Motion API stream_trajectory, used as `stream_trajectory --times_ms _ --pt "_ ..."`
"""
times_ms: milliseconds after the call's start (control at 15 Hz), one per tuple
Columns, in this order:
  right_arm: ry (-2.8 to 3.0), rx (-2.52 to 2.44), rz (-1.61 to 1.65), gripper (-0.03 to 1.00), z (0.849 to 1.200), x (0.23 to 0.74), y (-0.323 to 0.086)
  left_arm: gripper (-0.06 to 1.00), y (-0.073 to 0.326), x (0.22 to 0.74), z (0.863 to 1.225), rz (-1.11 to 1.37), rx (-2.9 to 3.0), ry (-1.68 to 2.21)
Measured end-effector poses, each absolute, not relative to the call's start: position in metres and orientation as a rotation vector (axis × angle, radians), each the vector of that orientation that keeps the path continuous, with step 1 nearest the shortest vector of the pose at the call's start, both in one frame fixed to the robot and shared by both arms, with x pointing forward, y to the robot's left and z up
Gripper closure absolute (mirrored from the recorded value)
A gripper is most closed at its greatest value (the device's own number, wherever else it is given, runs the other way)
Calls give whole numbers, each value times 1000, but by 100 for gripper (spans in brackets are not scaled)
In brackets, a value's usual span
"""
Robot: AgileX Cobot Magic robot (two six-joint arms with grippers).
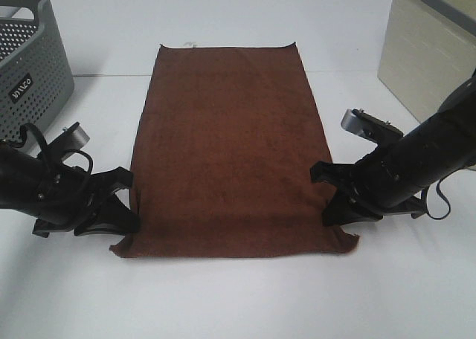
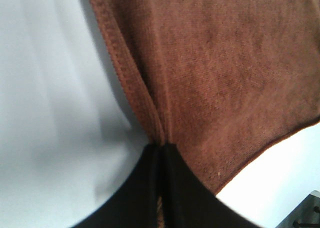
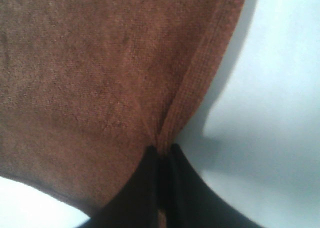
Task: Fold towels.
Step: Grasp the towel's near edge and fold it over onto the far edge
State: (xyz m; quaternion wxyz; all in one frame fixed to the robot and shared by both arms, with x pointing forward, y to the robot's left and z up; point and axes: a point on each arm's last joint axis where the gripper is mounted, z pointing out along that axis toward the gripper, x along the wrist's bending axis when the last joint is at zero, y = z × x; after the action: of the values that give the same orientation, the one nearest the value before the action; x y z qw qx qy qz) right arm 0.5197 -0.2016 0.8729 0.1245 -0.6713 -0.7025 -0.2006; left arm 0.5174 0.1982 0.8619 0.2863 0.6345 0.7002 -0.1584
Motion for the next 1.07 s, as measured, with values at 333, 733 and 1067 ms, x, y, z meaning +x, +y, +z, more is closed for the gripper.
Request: stream_trajectory --times_ms 333,733,1067 --pt "-2014 -1951 -536 97 873 516 -201 94 199 516 861 -425 1736 1854" --pt "-2031 -1984 -520 97 907 507 -206 94 202 499 868 -435 1740 1866" --pt "-2022 -1985 -398 97 936 474 -215 94 208 458 894 -419 1735 1824"
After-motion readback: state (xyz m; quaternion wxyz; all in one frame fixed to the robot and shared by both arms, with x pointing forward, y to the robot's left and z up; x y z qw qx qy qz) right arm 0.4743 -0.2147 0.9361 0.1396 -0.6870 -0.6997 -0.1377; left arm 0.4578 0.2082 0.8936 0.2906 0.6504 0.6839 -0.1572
